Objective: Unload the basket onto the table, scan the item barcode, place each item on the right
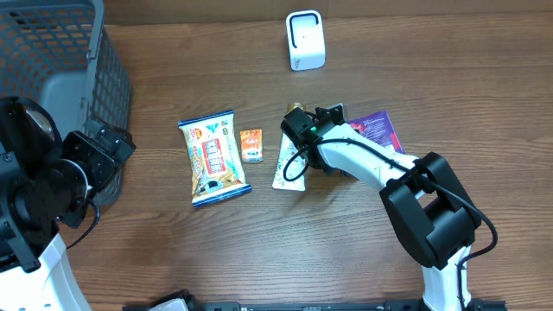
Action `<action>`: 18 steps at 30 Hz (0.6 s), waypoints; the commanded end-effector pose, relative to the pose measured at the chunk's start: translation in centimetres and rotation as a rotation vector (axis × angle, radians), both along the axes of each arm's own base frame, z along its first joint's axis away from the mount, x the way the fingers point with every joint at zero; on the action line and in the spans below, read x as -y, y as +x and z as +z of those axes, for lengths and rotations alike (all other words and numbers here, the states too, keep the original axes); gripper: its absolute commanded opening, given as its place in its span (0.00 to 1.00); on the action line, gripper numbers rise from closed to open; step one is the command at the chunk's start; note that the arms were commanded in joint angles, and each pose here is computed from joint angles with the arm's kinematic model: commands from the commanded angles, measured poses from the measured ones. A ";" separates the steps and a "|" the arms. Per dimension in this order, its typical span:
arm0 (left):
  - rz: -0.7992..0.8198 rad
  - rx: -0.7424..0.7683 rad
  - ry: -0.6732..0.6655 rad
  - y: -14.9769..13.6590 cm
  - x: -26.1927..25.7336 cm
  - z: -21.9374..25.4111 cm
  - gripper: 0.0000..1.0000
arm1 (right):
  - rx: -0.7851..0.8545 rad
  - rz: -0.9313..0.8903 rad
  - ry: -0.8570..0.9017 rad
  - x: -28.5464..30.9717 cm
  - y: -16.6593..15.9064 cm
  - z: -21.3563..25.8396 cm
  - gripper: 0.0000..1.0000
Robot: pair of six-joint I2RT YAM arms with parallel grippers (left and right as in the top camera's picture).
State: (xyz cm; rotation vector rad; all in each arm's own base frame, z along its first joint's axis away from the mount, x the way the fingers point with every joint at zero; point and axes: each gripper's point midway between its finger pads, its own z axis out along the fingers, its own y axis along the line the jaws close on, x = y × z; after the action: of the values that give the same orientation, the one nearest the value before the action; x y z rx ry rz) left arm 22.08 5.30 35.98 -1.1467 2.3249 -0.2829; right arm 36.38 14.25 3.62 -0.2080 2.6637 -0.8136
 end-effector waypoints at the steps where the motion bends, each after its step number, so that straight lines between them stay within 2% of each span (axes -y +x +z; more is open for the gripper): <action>1: -0.002 0.006 0.006 -0.1 -0.1 0.1 1.00 | -0.002 -0.023 0.036 -0.3 0.3 0.7 0.04; 6: -0.002 0.006 0.006 -0.1 -0.1 0.1 1.00 | 0.017 -0.081 0.169 -1.7 1.8 5.7 0.03; 10: -0.002 0.006 0.006 -0.1 -0.1 0.1 1.00 | -0.041 -0.060 0.345 -3.3 2.4 9.7 0.04; 18: -0.002 0.006 0.006 -0.1 -0.1 0.1 1.00 | -0.309 0.155 0.959 -8.2 1.7 14.3 0.04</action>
State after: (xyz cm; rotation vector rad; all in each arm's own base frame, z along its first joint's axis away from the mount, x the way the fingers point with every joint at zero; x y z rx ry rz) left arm 22.08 5.30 35.98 -1.1467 2.3249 -0.2829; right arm 39.52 19.49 14.95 -0.1288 2.9236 0.0665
